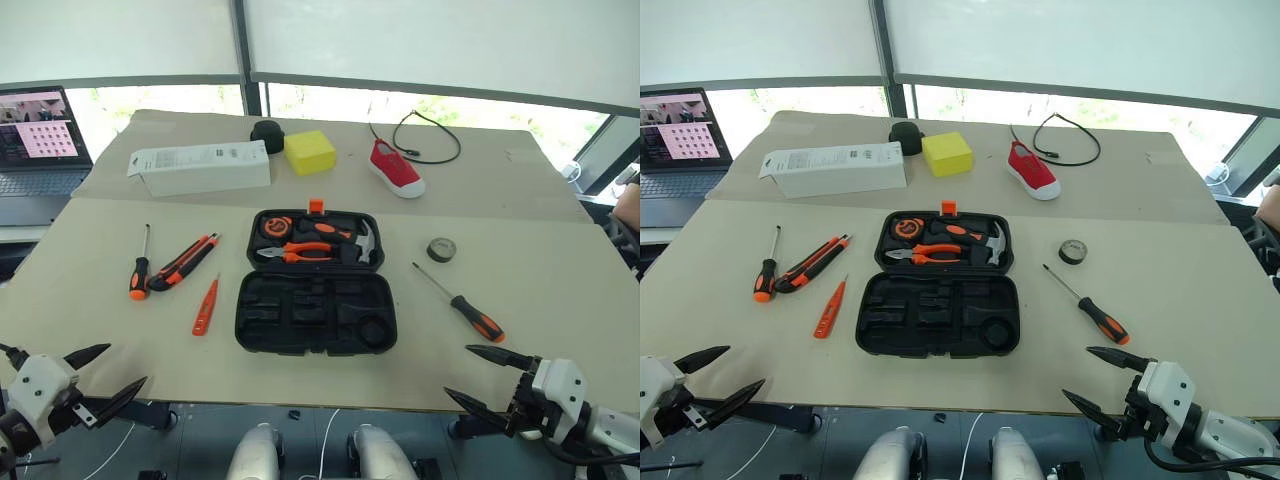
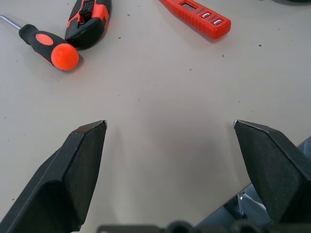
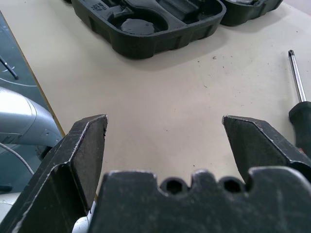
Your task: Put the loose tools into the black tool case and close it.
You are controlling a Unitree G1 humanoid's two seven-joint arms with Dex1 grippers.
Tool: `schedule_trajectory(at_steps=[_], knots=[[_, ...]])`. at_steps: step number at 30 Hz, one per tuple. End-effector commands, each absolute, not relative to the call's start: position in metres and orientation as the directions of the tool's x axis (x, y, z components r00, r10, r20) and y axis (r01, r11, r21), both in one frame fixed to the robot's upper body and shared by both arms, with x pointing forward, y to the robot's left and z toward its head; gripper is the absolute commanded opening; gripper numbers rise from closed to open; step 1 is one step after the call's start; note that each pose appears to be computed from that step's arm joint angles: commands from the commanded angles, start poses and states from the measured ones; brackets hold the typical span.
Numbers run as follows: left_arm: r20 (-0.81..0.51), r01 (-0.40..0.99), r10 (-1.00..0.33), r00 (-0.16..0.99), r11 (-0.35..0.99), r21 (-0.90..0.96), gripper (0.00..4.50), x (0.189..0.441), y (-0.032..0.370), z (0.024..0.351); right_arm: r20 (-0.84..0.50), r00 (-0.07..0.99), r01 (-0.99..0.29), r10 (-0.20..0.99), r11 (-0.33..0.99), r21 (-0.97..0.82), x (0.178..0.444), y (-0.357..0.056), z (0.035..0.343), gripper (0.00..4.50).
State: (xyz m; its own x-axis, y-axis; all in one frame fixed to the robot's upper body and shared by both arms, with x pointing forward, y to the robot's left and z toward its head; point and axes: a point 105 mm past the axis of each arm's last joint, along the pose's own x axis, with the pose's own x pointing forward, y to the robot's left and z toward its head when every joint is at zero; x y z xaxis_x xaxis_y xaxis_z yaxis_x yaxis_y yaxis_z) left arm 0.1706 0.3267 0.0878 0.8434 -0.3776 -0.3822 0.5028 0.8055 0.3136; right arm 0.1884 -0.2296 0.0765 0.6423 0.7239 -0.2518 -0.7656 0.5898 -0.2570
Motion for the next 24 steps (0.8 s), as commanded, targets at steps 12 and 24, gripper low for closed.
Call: schedule_trajectory(at_steps=[12,24], knots=[[-0.286,0.055,-0.042,0.957,0.998,0.039,4.5,0.157,0.383,0.093,0.186,0.553,-0.765,0.812,0.583,-0.272,0.213,-0.172,0.152,4.39],[-0.305,0.0,-0.067,0.95,0.977,-0.215,4.5,0.234,0.37,0.141,0.315,0.545,-0.706,0.777,0.628,-0.326,0.225,-0.151,0.186,4.39]])
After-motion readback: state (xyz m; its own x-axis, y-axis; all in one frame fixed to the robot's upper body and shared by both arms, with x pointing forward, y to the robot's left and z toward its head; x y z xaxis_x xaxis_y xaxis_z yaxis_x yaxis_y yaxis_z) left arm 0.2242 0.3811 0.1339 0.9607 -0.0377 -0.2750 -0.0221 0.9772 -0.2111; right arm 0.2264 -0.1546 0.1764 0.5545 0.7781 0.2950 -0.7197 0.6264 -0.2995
